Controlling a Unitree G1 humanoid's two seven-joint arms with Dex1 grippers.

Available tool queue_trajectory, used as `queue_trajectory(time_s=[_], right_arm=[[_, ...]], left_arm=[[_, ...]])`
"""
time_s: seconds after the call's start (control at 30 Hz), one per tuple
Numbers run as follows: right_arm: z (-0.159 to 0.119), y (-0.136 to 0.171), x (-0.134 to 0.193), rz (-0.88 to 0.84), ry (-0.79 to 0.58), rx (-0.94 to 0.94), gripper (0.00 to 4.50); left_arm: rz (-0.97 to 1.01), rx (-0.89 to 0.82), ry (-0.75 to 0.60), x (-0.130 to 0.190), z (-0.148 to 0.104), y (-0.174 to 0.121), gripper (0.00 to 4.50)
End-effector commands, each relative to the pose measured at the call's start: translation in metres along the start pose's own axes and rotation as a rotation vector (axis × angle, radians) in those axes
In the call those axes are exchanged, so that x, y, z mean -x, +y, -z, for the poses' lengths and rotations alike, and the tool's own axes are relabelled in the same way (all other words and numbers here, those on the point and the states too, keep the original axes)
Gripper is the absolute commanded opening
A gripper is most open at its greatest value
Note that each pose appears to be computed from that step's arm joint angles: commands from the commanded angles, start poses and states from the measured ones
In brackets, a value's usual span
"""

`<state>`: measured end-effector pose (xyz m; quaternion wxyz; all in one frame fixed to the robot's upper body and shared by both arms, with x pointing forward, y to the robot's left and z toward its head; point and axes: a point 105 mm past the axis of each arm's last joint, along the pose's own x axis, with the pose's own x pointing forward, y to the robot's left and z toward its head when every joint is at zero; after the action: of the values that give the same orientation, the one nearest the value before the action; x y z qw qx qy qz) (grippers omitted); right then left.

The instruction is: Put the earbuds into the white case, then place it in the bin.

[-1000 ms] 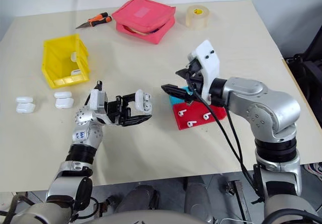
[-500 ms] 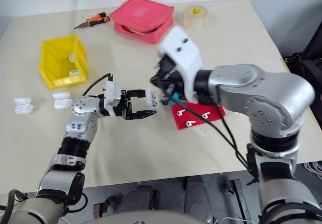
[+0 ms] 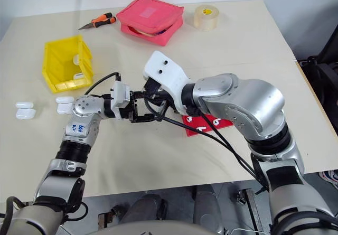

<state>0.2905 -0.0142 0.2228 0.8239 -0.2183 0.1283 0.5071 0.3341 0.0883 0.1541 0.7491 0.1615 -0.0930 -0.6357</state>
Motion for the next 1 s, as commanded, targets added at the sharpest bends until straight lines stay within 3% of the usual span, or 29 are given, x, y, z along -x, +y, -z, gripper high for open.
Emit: queue_trajectory(time_s=[0.03,0.3,0.43,0.57,0.67,0.73,1.0], right_arm=[[0.005,-0.012,0.014,0.050,0.001,0.016,0.00],[0.030,-0.031,0.031,0.118,0.065,-0.003,0.00],[0.019,-0.038,0.045,0.137,-0.086,-0.001,0.00],[0.016,-0.045,0.069,0.145,-0.240,0.040,0.00],[-0.001,-0.033,0.092,0.052,-0.448,0.110,0.53],[-0.005,-0.026,0.106,-0.012,-0.548,0.109,1.20],[0.024,-0.037,0.115,-0.079,-0.482,0.062,3.94]], left_arm=[[-0.019,-0.066,-0.024,0.006,-0.019,0.009,2.75],[-0.048,-0.093,-0.009,0.016,-0.028,0.019,2.75],[-0.159,-0.105,-0.020,0.025,-0.036,0.035,2.75],[-0.386,-0.096,-0.115,0.039,-0.050,0.059,2.75],[-0.608,-0.081,-0.190,0.058,-0.061,0.081,2.75],[-0.754,-0.062,-0.217,0.075,-0.062,0.092,2.75],[-1.083,-0.057,-0.115,0.127,-0.048,0.108,2.75]])
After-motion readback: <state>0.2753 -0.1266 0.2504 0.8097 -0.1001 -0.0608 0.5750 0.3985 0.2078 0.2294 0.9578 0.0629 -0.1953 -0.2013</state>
